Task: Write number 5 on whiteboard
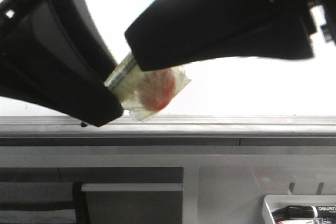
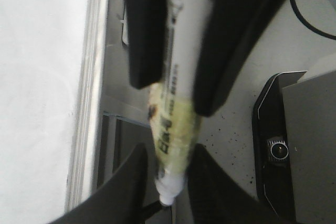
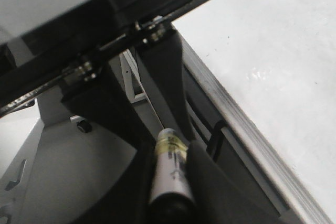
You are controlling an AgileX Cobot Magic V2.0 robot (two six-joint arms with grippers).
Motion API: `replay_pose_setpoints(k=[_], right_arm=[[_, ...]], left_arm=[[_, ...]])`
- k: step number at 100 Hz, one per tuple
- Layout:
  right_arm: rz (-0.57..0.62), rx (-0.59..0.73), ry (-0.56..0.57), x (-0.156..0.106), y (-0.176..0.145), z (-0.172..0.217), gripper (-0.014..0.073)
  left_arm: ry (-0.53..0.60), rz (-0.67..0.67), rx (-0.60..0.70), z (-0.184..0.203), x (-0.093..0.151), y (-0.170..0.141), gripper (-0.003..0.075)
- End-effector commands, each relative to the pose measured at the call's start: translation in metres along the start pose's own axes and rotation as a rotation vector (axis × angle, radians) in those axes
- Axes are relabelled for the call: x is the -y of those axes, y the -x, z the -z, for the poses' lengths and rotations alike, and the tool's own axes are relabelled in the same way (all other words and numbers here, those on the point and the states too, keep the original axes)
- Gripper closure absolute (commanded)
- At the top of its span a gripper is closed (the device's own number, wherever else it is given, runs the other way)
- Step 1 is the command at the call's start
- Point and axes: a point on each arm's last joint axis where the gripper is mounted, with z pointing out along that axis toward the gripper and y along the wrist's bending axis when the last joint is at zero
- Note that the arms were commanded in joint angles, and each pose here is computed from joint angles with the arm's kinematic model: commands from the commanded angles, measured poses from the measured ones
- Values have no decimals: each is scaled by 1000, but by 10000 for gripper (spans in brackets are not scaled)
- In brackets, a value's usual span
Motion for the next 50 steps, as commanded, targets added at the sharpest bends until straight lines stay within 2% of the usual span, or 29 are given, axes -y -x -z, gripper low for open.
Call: replay_pose_setpoints(k=[1, 8, 17, 31, 39, 50], right_arm=[[-12, 66, -12, 3, 13, 5, 656], [-21, 71, -35, 8, 14, 8, 656], [-36, 89, -81, 18, 16, 17, 656], [-19, 73, -188, 36, 14, 36, 648], [-6, 34, -245, 44, 9, 45, 637], [-2, 54, -300, 52, 10, 52, 636]], left_arm=[[151, 34, 189, 19, -14, 23, 352], [165, 38, 208, 28, -13, 23, 276], [185, 128, 249, 47, -12, 21, 277], [260, 291, 341, 87, -6, 8, 342], [338, 398, 449, 111, 1, -6, 398], [438, 552, 631, 136, 17, -29, 478]])
